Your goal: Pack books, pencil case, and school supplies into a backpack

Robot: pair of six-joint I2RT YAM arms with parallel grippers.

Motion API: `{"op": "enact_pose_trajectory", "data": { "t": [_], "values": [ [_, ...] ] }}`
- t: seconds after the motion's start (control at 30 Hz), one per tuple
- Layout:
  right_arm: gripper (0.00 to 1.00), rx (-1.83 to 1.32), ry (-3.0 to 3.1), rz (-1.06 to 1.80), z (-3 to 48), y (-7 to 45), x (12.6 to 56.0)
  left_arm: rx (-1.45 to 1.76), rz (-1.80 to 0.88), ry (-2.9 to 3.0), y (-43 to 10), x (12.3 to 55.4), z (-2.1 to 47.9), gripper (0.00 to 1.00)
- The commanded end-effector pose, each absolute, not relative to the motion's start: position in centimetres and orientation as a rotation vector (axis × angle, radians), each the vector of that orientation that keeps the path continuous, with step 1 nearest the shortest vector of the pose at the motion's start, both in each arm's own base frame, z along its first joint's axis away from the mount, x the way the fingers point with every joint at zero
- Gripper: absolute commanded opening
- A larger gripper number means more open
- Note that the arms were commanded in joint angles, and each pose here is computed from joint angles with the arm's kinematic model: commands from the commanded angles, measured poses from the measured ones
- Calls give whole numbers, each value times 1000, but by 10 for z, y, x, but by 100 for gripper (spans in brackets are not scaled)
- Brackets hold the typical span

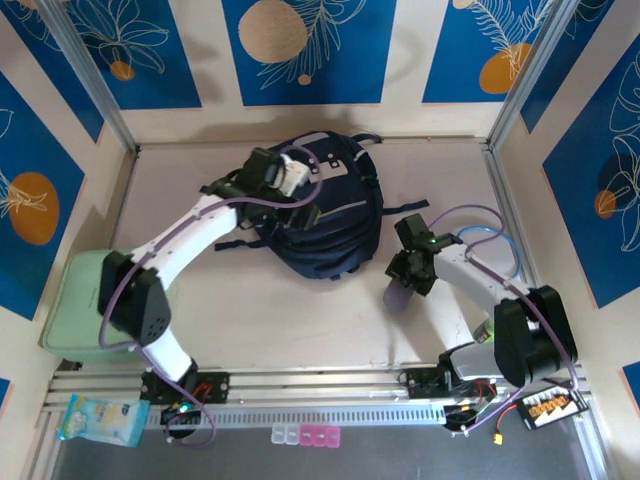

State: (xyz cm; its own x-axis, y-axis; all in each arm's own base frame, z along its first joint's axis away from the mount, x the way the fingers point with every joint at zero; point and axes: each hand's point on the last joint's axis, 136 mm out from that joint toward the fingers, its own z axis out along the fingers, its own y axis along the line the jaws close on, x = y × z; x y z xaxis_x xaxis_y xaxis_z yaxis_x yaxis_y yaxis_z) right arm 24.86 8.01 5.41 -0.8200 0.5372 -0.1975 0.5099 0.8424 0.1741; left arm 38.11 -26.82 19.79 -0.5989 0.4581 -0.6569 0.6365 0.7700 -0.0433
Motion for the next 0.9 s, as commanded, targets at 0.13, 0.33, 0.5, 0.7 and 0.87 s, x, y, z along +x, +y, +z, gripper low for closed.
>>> {"op": "enact_pose_trajectory", "data": {
  "t": [0.13, 0.33, 0.5, 0.7, 0.87],
  "values": [
    [60, 862, 2677, 370, 69, 83, 262, 1278, -191, 2264, -315, 372, 165, 100],
    [60, 885, 2642, 416, 73, 79, 266, 1433, -99, 2289, -330, 381, 139, 90],
    [60, 900, 2632, 444, 70, 78, 267, 1495, -87, 2307, -336, 384, 122, 83],
    [60, 910, 2624, 483, 68, 81, 270, 1454, 28, 2335, -332, 401, 112, 66],
    [60, 906, 2618, 495, 69, 82, 272, 1378, 45, 2322, -333, 411, 126, 49]
  ]
}}
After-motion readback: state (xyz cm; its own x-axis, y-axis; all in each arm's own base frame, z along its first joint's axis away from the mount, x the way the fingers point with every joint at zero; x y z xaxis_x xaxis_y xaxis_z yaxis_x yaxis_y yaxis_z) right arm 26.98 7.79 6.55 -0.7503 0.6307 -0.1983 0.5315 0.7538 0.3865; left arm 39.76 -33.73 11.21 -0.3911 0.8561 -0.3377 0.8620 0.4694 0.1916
